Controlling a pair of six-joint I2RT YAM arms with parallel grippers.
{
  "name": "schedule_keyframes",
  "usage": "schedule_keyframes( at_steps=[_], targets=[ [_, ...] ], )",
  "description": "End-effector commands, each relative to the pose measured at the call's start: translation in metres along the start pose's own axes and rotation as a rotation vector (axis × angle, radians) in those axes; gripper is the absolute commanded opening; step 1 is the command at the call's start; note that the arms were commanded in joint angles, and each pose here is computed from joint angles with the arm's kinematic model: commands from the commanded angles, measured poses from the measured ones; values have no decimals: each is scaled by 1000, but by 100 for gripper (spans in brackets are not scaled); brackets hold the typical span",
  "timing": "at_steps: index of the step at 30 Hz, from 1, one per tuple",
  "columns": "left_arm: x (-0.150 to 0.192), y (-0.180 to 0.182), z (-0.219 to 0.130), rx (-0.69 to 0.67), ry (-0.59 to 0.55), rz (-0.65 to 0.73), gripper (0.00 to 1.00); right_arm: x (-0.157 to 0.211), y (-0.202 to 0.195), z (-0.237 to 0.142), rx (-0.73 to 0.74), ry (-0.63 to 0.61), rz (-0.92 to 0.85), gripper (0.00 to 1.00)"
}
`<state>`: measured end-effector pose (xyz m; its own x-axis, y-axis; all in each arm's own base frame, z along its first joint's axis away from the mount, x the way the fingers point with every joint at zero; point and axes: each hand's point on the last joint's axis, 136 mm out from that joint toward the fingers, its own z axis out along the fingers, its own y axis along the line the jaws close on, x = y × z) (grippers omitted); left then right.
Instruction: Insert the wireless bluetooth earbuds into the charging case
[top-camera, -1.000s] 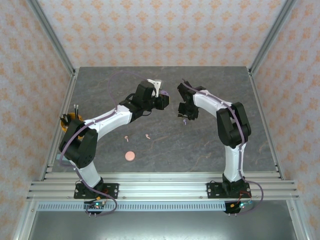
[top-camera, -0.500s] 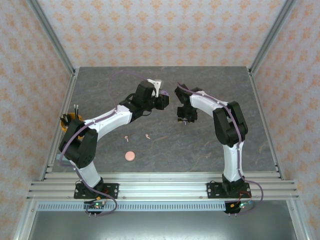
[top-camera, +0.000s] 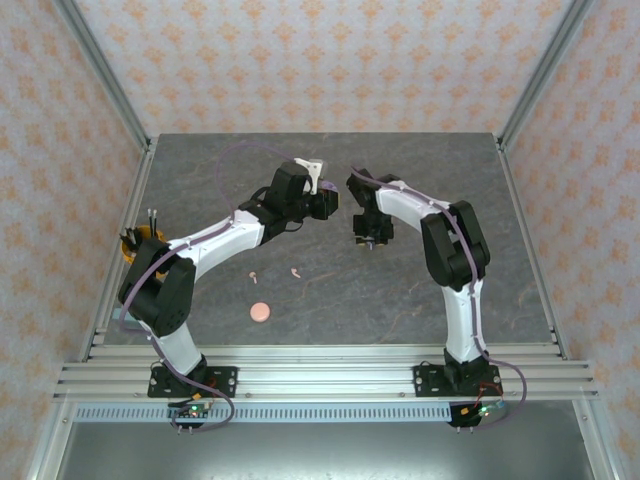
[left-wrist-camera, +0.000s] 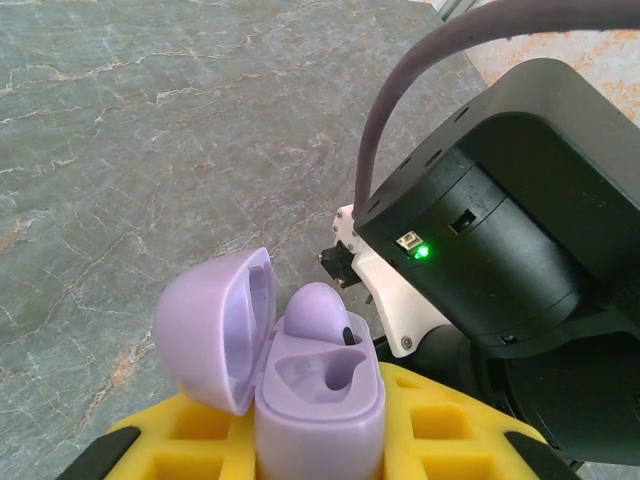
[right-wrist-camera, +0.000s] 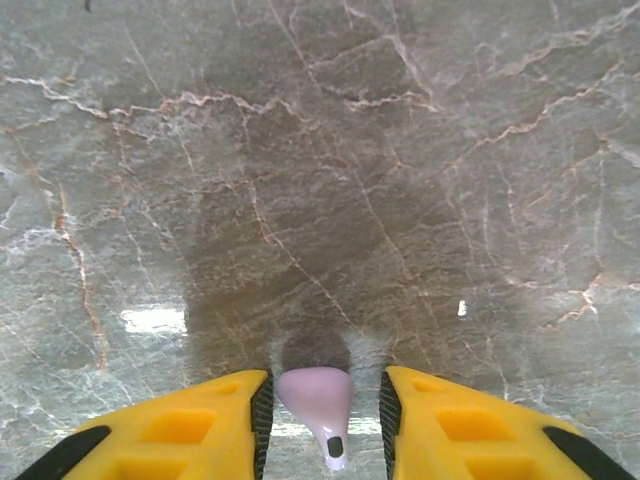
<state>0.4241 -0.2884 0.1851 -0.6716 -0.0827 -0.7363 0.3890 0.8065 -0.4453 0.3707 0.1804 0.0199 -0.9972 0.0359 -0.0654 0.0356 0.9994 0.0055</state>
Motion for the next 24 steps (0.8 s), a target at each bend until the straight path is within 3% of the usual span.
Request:
schedule_keyframes(
  at_steps=[1,24],
  targets=[
    [-8,-3,-3,13,-29,21,0,-2,-5,9,55,5,-19,34],
    [-4,-6,-4,29,-10,34,0,0,-10,10,69,-3,-13,18]
  ],
)
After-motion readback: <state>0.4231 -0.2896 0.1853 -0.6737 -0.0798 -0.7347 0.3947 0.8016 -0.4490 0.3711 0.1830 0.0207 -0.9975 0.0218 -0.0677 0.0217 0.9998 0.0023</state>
